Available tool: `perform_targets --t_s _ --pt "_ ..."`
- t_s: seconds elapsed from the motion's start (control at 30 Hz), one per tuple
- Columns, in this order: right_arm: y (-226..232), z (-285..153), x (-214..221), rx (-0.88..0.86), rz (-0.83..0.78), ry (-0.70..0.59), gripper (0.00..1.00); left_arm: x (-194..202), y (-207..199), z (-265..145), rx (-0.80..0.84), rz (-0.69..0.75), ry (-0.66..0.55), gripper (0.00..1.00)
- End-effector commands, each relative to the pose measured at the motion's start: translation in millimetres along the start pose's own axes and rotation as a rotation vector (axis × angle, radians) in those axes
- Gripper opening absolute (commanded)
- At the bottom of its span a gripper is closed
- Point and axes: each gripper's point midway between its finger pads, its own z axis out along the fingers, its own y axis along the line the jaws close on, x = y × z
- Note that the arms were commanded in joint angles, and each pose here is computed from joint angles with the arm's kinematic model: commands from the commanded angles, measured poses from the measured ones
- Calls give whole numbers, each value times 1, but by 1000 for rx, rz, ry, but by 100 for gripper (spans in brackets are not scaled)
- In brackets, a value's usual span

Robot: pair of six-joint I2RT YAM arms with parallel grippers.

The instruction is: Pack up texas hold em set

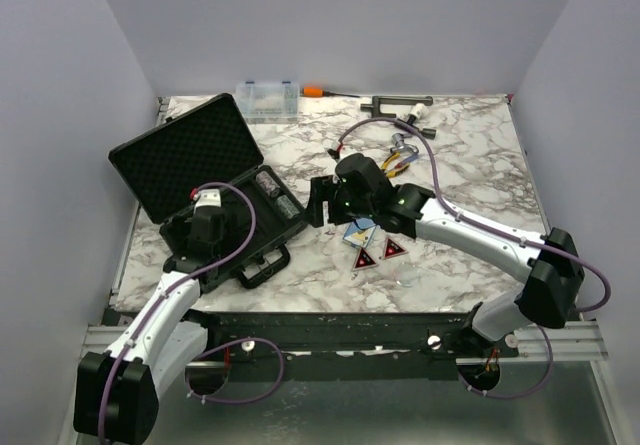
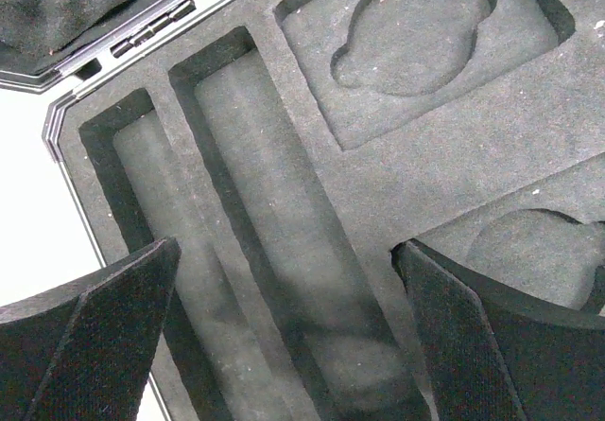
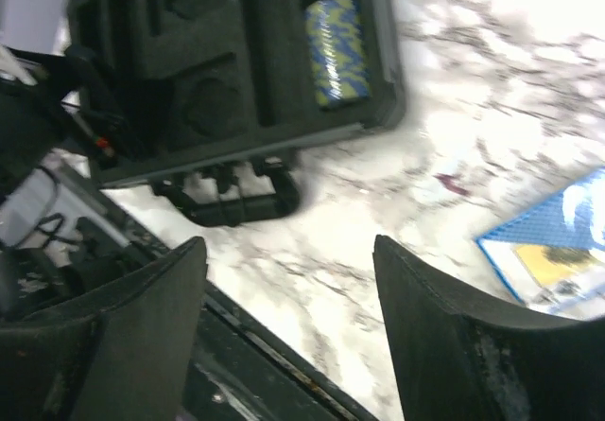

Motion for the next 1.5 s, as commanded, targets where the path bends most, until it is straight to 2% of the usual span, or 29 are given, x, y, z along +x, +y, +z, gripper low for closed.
perform_targets --t_s 0.0,0.03,0.07,0.13,0.37,0.57,0.93,1.0,1.03,1.07,1.1,1.13,1.17,1.2,1.27,1.37,1.4,1.47 --pt "-59 -18 15 268 21 -25 80 46 -79 -15 472 14 152 61" --pt "-72 -22 20 324 27 -29 86 37 -114 -36 497 -613 328 60" --pt "-86 -26 26 386 29 -32 93 29 -122 -41 480 -827 382 60" --pt "-108 -31 38 479 42 -23 100 28 -124 -44 507 -817 375 60" --pt "-134 -39 63 592 118 -5 100 44 -133 -48 562 -783 436 60" --pt "-136 -41 68 593 129 -2 100 53 -140 -55 609 -740 475 59" --pt "-133 -47 73 570 127 19 99 22 -132 -80 661 -729 358 58" --pt "-133 -47 72 567 130 16 99 9 -127 -87 654 -708 325 46" --pt "-132 -47 72 565 132 17 99 1 -122 -91 641 -697 307 45" --pt "-131 -48 71 561 131 16 98 -5 -119 -94 630 -687 294 38" --pt "-130 -48 70 559 131 16 98 -12 -115 -98 624 -673 276 24" --pt "-130 -48 69 557 133 15 98 -17 -112 -102 617 -664 266 18" --pt "-129 -48 69 557 132 13 98 -23 -109 -106 614 -653 253 5" --pt "-129 -49 68 555 133 11 98 -27 -106 -110 608 -646 245 1" --pt "-129 -49 68 554 132 9 98 -39 -101 -117 606 -630 210 2" --pt "-130 -46 72 548 129 15 98 -50 -86 -123 556 -590 156 12" --pt "-131 -45 74 545 128 20 98 -55 -77 -124 521 -566 130 19" --pt "-130 -42 78 533 128 32 98 -67 -57 -125 438 -516 76 44"
